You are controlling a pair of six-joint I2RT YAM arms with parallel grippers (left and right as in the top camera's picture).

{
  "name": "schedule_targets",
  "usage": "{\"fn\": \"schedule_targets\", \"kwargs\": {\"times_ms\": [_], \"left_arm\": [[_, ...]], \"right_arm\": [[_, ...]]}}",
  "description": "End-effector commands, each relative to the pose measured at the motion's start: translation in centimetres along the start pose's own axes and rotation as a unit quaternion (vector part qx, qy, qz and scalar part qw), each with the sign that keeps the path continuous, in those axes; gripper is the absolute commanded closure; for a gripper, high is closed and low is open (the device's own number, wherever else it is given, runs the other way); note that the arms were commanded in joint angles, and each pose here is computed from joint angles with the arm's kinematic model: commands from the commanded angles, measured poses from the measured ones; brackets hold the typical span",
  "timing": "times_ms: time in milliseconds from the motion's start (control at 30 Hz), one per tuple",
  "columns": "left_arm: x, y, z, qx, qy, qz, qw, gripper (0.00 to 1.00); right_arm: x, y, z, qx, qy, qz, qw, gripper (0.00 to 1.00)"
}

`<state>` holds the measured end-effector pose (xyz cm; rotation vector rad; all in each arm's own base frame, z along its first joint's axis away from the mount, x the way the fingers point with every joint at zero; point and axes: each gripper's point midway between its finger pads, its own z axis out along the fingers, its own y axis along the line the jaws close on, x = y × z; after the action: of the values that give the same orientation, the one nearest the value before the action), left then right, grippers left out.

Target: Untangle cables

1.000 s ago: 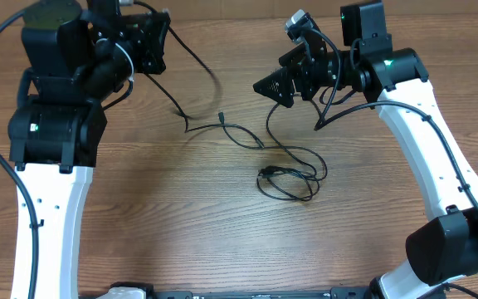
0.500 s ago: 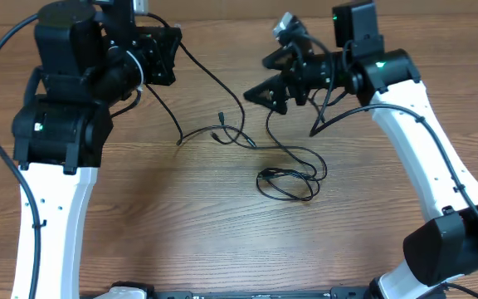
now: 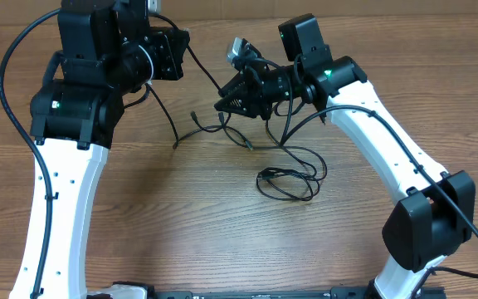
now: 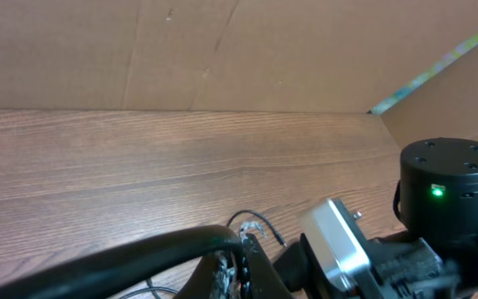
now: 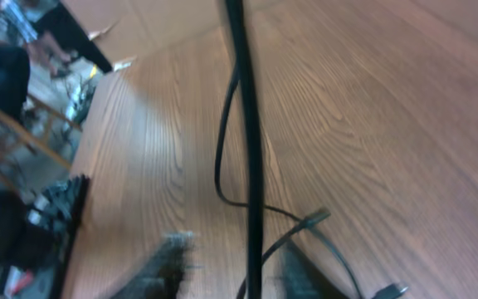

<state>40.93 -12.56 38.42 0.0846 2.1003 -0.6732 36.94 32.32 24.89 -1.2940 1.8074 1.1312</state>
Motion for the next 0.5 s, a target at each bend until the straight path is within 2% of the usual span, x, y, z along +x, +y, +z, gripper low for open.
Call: {"fn": "schedule_targets", "kwargs": {"times_ms": [0,67,100,133,167,200,467], "left_arm": [[-0.6,-1.2,-0.2,0.012,-0.007,0.010,1.000,0.96],[-0.4,-1.9,0.0,0.019,-0.005,0.014,1.000,0.96],[-0.2,-2.3,0.2,0.022,-0.004,0.016,1.000,0.96],[-0.1,-2.7,0.3,0.024,-0.003,0.018,1.000,0.95],[-0.1,-3.2,0.5,0.030,-0.003,0.022,0.999,0.95],[0.0,-3.6,0.7,0.034,-0.003,0.025,0.999,0.95],[0.4,-3.9,1.0,0.030,0.002,0.028,0.999,0.95]], "right_arm": [[-0.3,0.1,0.2,-0.005,-0.004,-0.009,1.000,0.51],[-0.4,0.1,0.2,-0.005,-0.006,-0.011,1.000,0.53],[-0.5,0.0,0.2,-0.004,-0.007,-0.012,1.000,0.57],[-0.5,0.1,0.2,-0.006,-0.009,-0.013,1.000,0.68],[-0.6,0.2,0.2,-0.009,-0.011,-0.014,1.000,0.91],[-0.7,0.3,0.1,-0.012,-0.012,-0.014,1.000,0.96],[-0.4,-0.5,-0.5,-0.001,-0.012,-0.001,1.000,0.96]]}}
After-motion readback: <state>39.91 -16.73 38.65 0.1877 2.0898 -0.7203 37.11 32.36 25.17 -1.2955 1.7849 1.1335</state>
